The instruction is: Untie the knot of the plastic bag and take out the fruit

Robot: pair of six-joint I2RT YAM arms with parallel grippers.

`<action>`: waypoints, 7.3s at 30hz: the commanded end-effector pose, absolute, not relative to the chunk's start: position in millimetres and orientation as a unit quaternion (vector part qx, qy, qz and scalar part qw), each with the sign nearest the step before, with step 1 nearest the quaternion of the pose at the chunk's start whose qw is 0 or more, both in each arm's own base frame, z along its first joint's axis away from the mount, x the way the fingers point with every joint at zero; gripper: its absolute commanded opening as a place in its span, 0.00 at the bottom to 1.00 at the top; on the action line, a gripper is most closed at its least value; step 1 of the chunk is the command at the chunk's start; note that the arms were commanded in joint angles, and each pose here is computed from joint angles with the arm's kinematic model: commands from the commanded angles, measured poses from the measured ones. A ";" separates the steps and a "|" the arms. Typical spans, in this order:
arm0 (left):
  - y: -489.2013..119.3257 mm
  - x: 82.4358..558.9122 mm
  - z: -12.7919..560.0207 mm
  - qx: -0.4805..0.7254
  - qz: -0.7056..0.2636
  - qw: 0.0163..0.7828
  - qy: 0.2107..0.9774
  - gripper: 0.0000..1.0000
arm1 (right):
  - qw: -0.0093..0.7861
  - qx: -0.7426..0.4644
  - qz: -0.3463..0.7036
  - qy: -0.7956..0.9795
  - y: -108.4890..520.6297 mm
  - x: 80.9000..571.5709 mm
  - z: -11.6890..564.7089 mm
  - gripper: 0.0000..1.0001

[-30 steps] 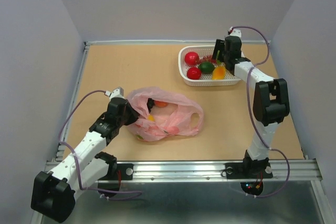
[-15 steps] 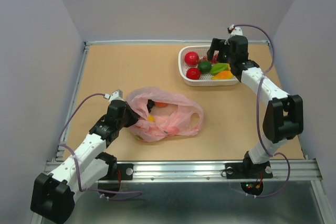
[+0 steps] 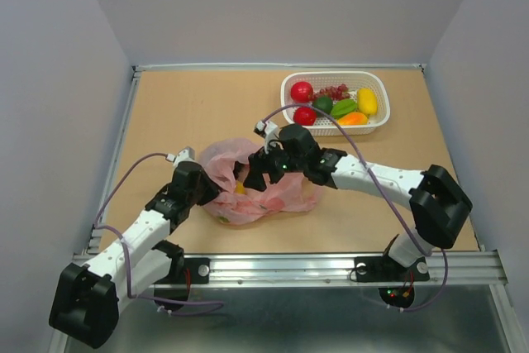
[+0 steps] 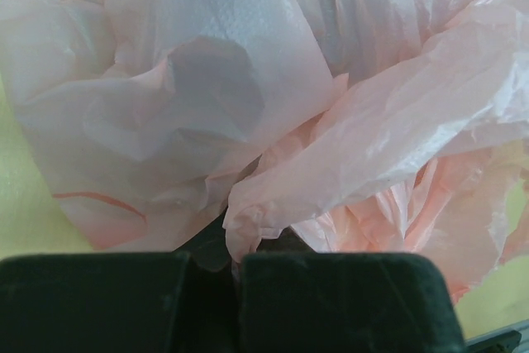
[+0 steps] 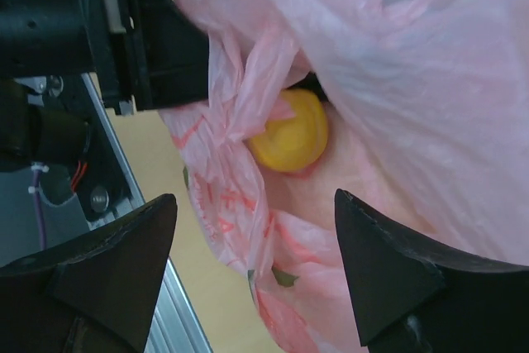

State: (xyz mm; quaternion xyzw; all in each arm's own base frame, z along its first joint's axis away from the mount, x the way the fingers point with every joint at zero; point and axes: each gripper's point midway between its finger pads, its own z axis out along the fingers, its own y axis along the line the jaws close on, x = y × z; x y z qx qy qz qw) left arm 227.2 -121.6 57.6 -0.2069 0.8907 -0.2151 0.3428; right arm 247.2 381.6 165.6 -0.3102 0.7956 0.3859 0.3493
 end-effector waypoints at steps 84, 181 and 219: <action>-110.8 240.3 80.3 -0.201 -0.194 0.397 0.874 0.00 | 0.531 0.033 0.103 0.841 141.5 501.3 198.6 0.02; -111.1 272.7 135.4 -0.109 -0.127 0.408 0.897 0.00 | 0.492 -0.401 0.285 0.718 390.8 282.4 232.9 0.01; -106.5 250.3 136.3 -0.147 -0.173 0.436 0.871 0.00 | 0.573 0.117 -0.016 0.811 30.4 608.2 198.7 0.97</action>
